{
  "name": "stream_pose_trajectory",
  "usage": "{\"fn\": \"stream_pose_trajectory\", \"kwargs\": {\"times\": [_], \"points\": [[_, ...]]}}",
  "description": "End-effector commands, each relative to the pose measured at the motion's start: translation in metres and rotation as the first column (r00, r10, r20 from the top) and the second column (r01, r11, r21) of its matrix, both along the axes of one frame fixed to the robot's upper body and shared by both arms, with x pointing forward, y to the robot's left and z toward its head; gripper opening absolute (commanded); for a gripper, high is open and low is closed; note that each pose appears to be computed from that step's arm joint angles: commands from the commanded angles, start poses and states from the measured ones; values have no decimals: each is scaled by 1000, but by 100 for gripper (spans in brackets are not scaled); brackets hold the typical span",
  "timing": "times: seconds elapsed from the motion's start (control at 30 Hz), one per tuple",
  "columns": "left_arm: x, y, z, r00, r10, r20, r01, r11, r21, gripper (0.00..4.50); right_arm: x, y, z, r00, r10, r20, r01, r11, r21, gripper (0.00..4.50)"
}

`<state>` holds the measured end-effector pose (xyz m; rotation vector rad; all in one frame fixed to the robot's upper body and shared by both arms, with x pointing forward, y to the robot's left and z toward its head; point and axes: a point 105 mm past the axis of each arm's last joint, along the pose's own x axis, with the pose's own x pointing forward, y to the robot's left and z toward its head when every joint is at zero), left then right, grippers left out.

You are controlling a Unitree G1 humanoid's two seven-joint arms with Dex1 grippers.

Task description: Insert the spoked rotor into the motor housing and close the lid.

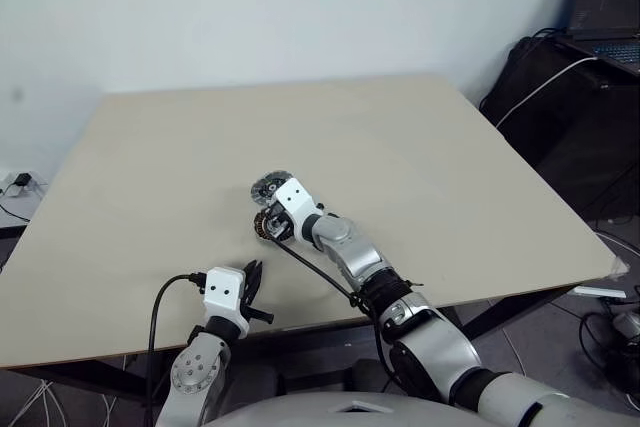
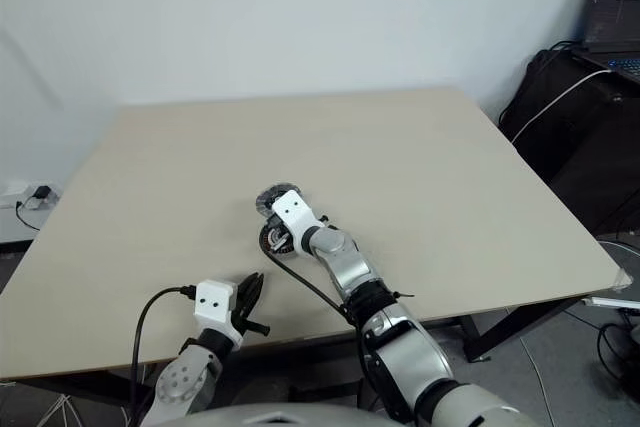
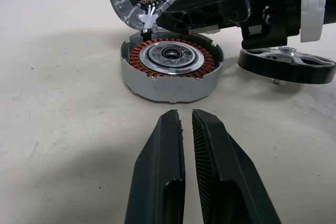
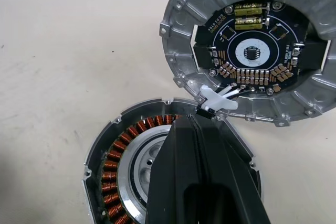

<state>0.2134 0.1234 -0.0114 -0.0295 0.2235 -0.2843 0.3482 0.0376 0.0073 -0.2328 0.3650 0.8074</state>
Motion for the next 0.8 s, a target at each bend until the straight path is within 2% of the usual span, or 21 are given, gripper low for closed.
{"fn": "stream_pose_trajectory", "kwargs": {"times": [0.03, 0.2, 0.53, 0.7, 0.8], "points": [[3, -2, 11, 999, -2, 43, 3, 1000, -9, 44, 6, 0, -1, 1000, -18, 7, 19, 999, -36, 0], [2, -1, 12, 999, 5, 42, -4, 1000, -9, 44, 7, -7, -15, 999, -43, -19, 41, 995, -87, 0], [2, -1, 11, 999, 2, 36, -1, 1000, -13, 44, 5, 3, 16, 999, -5, 35, 3, 998, 70, 0], [3, -2, 11, 999, -6, 36, 6, 1000, -12, 44, 0, 11, 23, 999, 25, 47, -29, 995, 94, 0], [3, -2, 11, 999, -4, 36, 5, 1000, -10, 44, 0, 10, 15, 999, 19, 35, -21, 998, 59, 0]]}}
